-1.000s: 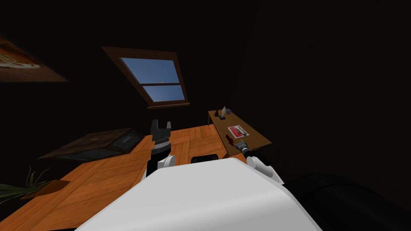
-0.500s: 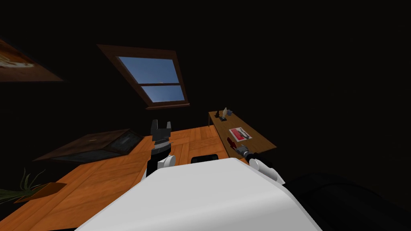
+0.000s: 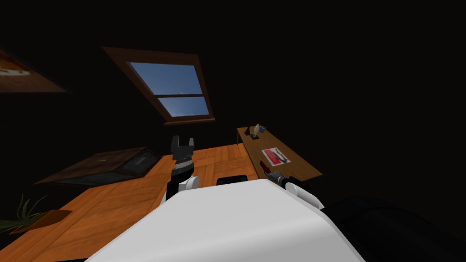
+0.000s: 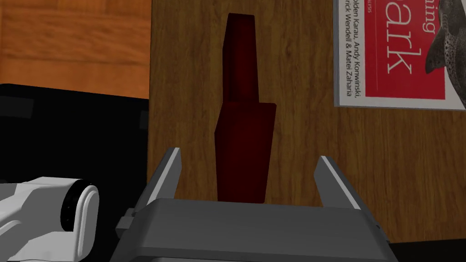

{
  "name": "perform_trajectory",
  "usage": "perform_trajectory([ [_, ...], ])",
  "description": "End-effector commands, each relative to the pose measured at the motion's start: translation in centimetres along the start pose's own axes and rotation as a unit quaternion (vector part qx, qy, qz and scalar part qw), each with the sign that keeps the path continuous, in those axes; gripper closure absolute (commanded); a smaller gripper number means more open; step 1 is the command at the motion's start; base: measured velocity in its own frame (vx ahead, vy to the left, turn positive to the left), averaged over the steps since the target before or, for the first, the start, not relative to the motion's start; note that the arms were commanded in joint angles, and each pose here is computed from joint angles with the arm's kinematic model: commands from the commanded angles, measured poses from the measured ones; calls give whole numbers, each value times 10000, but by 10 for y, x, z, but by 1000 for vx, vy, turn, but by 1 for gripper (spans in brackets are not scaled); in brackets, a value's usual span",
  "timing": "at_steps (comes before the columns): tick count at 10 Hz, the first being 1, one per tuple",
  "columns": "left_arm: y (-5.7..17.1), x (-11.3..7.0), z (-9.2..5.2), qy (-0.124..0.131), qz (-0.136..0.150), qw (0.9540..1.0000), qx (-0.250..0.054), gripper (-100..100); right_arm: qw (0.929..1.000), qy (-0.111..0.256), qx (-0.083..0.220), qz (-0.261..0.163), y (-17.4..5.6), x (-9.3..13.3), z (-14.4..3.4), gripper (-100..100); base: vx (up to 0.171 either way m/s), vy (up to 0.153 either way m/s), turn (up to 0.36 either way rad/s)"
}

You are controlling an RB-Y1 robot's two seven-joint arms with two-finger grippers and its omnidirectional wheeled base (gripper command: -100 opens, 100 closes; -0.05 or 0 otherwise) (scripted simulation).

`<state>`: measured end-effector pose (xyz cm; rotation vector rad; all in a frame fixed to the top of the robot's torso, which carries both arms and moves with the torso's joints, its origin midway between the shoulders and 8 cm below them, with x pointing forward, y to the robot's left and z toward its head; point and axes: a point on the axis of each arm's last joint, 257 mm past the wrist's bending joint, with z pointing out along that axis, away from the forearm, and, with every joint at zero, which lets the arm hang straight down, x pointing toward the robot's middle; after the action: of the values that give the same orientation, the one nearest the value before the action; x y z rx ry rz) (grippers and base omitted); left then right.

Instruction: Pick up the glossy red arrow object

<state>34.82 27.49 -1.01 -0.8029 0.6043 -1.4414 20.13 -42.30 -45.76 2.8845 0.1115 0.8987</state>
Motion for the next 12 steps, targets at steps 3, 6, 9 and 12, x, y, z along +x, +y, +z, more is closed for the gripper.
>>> perform_trajectory([
  [3,0,0,0,0,0,10000,0,0,9969,-553,339,438,-9,-40,-7,-100,128,-10,32],
  [6,0,0,0,0,0,10000,0,0,9930,-877,487,628,-9,-60,-14,-100,104,-13,23],
  [9,0,0,0,0,0,10000,0,0,9914,-990,529,679,-6,-65,-18,-100,51,2,13],
  [12,0,0,0,0,0,10000,1,0,9911,-1001,539,692,-13,-71,-6,-100,13,-10,-3],
])
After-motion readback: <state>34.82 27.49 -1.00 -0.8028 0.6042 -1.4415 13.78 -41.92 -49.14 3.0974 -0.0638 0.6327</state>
